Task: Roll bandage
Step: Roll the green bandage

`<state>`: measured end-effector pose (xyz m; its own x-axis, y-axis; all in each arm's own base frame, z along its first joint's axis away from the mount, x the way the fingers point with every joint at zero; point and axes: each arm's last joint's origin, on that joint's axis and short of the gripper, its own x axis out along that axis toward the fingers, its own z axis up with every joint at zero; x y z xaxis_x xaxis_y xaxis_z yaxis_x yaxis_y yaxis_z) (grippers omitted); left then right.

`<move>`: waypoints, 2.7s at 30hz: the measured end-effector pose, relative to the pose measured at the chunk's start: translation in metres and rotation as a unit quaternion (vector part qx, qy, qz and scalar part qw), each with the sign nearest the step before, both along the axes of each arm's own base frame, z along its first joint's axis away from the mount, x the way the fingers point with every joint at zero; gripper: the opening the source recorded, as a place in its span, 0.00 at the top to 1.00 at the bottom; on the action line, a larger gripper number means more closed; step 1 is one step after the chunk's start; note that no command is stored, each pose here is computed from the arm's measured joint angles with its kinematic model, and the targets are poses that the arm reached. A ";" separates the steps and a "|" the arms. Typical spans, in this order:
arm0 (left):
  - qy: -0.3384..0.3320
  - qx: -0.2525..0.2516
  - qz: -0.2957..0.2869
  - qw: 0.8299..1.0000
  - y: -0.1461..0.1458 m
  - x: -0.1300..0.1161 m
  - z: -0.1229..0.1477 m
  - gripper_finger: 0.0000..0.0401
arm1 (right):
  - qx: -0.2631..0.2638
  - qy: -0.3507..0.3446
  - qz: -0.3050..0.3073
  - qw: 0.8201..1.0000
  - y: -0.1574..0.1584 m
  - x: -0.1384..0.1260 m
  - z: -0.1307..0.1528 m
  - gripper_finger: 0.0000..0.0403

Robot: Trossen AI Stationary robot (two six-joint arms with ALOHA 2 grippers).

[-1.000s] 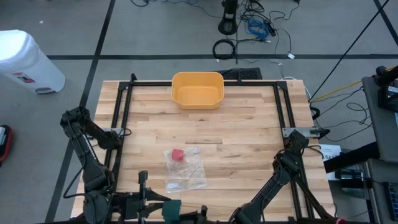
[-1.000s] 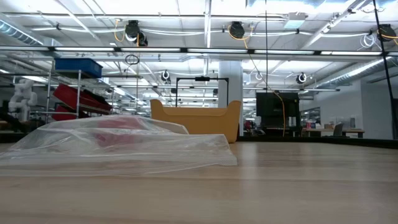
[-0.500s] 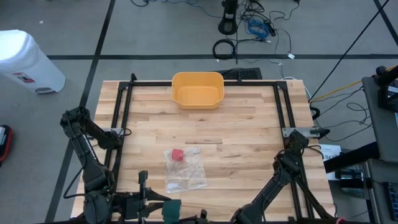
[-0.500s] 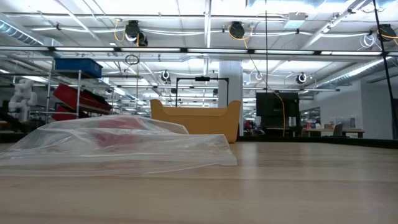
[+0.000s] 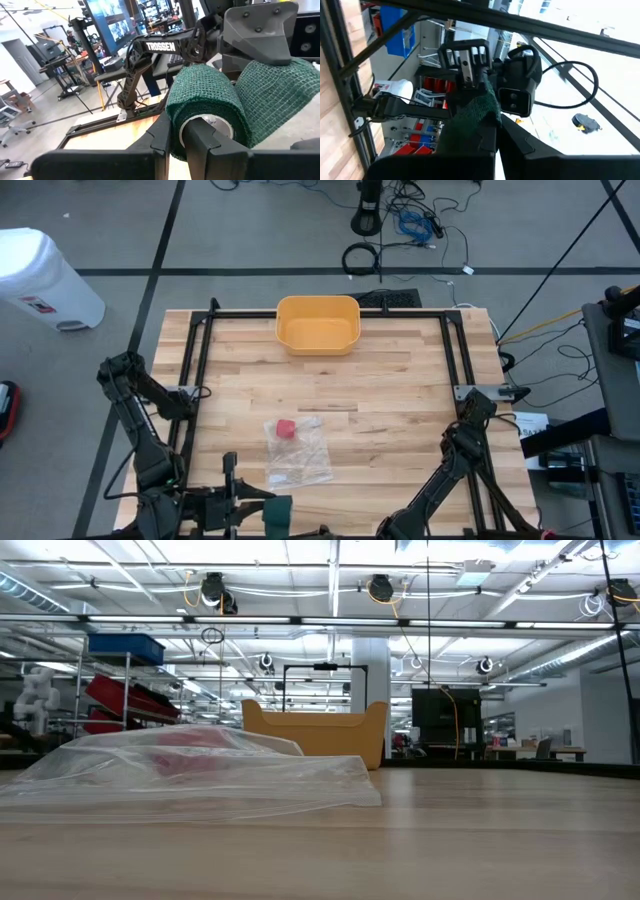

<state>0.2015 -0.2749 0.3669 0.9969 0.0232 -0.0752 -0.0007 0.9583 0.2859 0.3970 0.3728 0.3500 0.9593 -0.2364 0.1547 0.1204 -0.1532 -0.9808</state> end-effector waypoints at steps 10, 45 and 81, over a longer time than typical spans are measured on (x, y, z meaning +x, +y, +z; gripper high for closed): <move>0.002 -0.010 0.010 1.000 0.004 0.005 -0.001 0.90 | 0.038 -0.037 -0.028 0.998 -0.017 0.007 0.014 1.00; -0.004 -0.002 0.011 1.000 0.000 -0.002 0.001 0.90 | 0.107 -0.063 -0.103 0.987 -0.030 0.003 0.026 1.00; 0.001 0.003 -0.019 1.000 -0.004 -0.005 0.000 0.90 | 0.135 -0.094 -0.119 0.979 -0.062 0.027 0.030 0.86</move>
<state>0.1968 -0.2790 0.3667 0.9969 -0.0138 -0.0774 0.0360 0.9556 0.2924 0.4245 0.3106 0.3800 0.8329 -0.5060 0.2241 0.2945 0.0623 -0.9536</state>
